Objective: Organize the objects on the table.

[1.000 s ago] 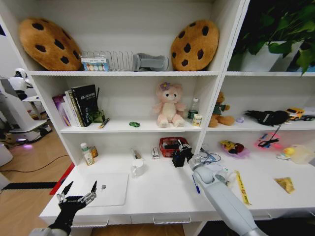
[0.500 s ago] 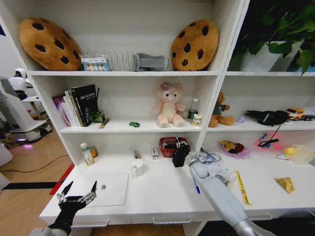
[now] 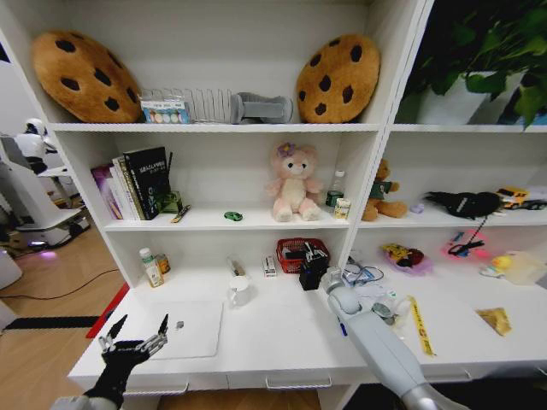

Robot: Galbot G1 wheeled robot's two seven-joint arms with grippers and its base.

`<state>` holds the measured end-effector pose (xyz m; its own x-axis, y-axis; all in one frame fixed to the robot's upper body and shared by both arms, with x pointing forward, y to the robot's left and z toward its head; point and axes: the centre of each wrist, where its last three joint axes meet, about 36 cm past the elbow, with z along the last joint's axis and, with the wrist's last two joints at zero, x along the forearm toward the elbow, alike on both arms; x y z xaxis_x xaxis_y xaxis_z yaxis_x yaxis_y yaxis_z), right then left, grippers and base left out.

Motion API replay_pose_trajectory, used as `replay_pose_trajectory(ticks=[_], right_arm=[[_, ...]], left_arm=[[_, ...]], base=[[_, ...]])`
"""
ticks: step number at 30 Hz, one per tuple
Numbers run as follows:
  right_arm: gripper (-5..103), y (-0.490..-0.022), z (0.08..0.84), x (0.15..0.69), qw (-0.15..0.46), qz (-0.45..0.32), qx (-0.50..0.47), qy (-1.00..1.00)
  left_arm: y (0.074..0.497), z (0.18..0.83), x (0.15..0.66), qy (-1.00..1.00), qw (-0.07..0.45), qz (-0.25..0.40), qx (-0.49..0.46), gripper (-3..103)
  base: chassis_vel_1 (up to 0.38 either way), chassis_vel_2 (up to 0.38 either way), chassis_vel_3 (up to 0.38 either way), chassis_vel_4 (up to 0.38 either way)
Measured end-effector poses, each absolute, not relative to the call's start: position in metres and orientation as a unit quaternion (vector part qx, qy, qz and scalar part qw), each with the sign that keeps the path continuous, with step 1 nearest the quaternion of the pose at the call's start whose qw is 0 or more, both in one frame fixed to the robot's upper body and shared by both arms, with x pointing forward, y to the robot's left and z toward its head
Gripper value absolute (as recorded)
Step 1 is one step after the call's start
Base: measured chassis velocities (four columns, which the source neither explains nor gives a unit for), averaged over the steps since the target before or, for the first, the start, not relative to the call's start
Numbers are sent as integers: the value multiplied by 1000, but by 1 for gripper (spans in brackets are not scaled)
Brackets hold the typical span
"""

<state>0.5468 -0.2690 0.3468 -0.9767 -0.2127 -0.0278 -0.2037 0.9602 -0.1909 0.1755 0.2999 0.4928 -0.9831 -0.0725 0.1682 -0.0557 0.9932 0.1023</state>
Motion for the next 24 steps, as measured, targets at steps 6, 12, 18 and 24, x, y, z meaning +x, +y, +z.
replay_pose_trajectory(ticks=[6,12,18,24], right_arm=[[12,-261,346,552,26,-90,-101,990],[12,-263,344,556,27,-96,-100,990],[22,-265,340,555,24,-100,-99,990],[44,-265,339,555,22,-105,-101,989]], left_arm=[[300,493,176,-995,86,-49,32,100],[300,493,176,-995,86,-49,32,100],[300,493,176,-995,86,-49,32,100],[300,493,176,-995,86,-49,32,100]], base=[[0,0,0,0],[0,0,0,0],[0,0,0,0],[0,0,0,0]])
